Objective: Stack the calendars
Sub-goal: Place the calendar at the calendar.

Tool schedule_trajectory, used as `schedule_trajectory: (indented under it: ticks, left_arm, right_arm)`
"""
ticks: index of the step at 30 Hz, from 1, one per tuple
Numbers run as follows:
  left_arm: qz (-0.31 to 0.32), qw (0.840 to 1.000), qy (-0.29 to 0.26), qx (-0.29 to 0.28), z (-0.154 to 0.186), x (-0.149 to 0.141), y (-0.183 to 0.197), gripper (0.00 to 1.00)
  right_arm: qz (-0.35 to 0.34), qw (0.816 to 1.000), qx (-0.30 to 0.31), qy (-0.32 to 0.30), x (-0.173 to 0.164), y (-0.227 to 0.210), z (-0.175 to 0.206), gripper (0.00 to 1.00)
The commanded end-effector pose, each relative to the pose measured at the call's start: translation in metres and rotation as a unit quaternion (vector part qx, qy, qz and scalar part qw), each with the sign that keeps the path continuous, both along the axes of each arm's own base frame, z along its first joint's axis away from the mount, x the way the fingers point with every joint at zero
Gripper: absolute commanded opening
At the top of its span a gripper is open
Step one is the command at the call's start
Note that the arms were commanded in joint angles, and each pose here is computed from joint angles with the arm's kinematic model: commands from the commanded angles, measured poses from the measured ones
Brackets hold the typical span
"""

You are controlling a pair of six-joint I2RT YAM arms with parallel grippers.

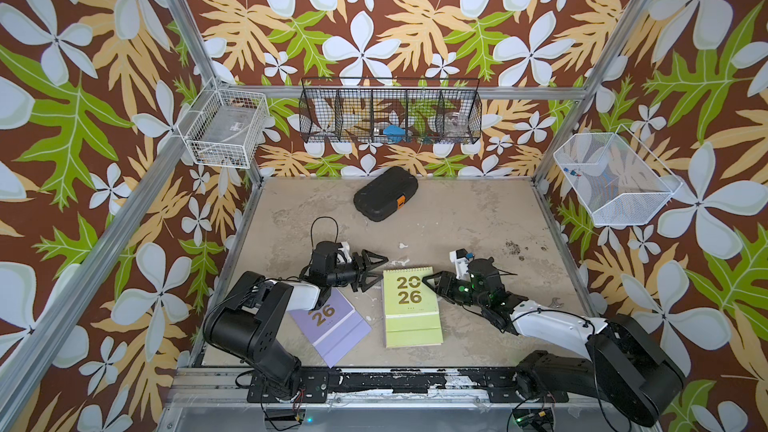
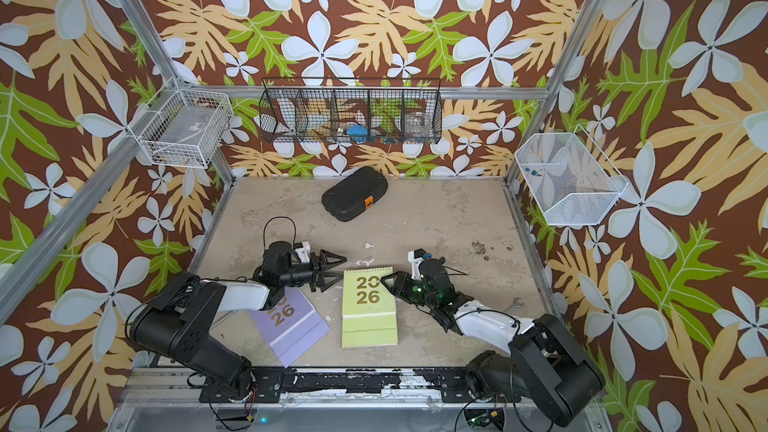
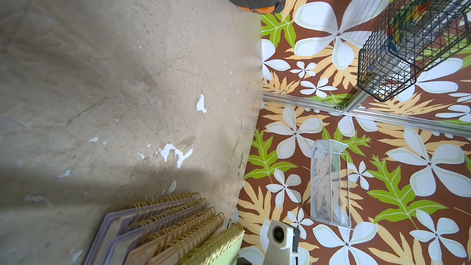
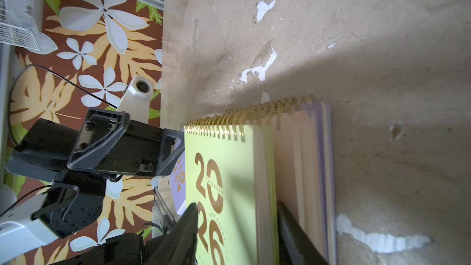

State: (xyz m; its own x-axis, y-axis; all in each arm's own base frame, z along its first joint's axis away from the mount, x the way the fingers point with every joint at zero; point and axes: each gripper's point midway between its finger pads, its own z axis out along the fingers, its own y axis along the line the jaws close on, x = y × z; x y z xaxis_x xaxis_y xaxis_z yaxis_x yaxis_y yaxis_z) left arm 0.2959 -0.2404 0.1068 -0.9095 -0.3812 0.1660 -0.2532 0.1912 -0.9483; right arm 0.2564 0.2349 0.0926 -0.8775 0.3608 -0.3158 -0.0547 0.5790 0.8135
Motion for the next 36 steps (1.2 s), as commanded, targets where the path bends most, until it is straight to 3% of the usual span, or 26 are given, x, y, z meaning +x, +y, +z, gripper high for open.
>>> schedule_trajectory:
  ticks: [1,22,29,36]
  left_arm:
    - [-0.001,1.0,-0.013,-0.003,0.004,0.003,-0.001,0.73]
    - [0.008,0.999,-0.026,0.028,0.009,0.006,0.004,0.78]
    - [0.031,0.992,-0.034,0.12,0.009,0.015,0.023,0.79]
    - [0.088,0.964,0.006,0.25,-0.003,0.008,0.092,0.8]
  right_arm:
    - [0.003,1.0,-0.03,-0.008,0.001,-0.002,-0.003,0.52]
    - [-0.021,0.995,-0.099,-0.024,0.013,-0.017,0.006,0.8]
    - [-0.018,0.986,-0.159,-0.05,0.029,-0.023,0.032,0.85]
    - [0.029,0.981,-0.183,-0.055,0.05,0.0,0.06,0.88]
